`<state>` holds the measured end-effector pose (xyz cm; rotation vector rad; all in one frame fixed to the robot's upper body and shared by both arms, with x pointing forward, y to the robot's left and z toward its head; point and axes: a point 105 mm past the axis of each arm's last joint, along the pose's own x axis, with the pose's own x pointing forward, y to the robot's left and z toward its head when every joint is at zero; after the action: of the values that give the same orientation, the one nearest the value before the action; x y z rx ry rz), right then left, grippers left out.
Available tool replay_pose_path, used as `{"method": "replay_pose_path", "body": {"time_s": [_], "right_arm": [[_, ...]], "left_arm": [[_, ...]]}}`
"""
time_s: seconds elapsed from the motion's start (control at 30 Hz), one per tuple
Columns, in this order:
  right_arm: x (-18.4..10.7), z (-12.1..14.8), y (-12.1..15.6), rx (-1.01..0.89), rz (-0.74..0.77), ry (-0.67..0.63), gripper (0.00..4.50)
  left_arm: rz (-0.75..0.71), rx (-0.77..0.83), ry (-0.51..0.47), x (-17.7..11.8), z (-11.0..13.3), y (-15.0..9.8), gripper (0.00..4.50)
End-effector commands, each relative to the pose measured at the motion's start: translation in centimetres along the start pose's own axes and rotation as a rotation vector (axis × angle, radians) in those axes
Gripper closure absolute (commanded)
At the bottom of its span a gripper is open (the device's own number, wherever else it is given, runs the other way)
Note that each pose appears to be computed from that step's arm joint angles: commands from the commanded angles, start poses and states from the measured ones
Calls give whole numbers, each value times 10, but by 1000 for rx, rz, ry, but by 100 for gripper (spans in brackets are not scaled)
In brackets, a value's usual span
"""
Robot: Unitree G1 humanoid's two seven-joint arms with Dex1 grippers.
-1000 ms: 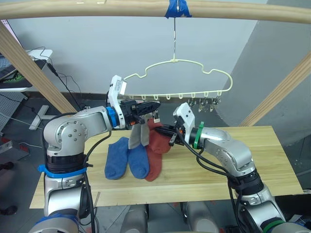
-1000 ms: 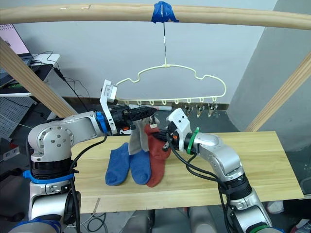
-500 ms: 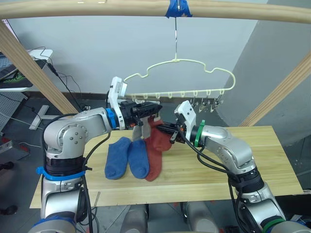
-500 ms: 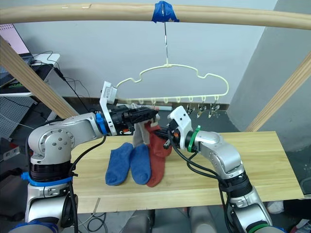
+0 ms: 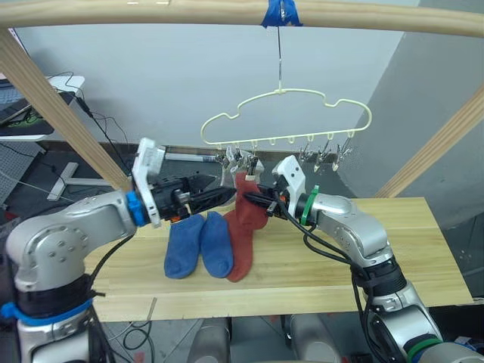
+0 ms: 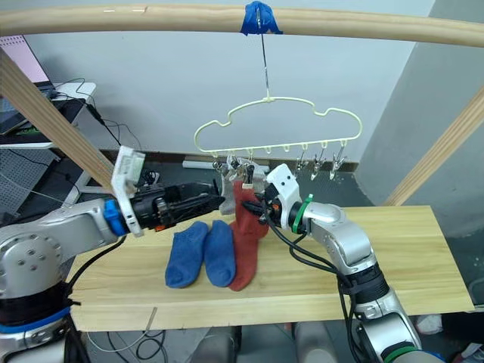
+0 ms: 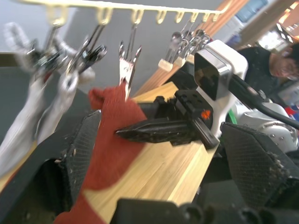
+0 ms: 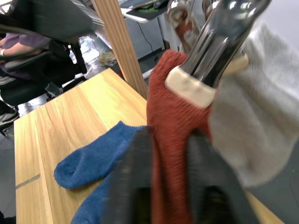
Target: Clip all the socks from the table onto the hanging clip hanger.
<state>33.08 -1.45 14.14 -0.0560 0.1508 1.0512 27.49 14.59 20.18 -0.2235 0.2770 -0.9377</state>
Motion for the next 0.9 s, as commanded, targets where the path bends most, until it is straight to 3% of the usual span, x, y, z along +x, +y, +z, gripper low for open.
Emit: {"method": "replay_pose_path", "body": {"time_s": [0.03,0.23,0.3,0.37,0.63,0.77,0.9], "right_arm": [[-6,3,-3,-37,9,-12,213],[-35,-20,-15,-70,-45,71,2],[-51,-28,-20,-102,-78,102,2],[-66,-28,-22,-109,-100,108,2],[-96,4,-18,-124,-283,-37,2],[-101,17,-16,-114,-340,-91,2],[-102,50,-23,-161,-569,-276,2]], "left_arm": [[-16,51,-22,-9,-5,-11,0],[86,114,-88,-11,-20,-8,0],[150,172,-79,-7,-25,-7,0],[319,321,-202,-10,-13,-1,0],[68,389,-136,4,-31,-27,0],[30,396,-190,2,-23,-28,0],[-99,535,-215,-2,-17,-38,0]]}}
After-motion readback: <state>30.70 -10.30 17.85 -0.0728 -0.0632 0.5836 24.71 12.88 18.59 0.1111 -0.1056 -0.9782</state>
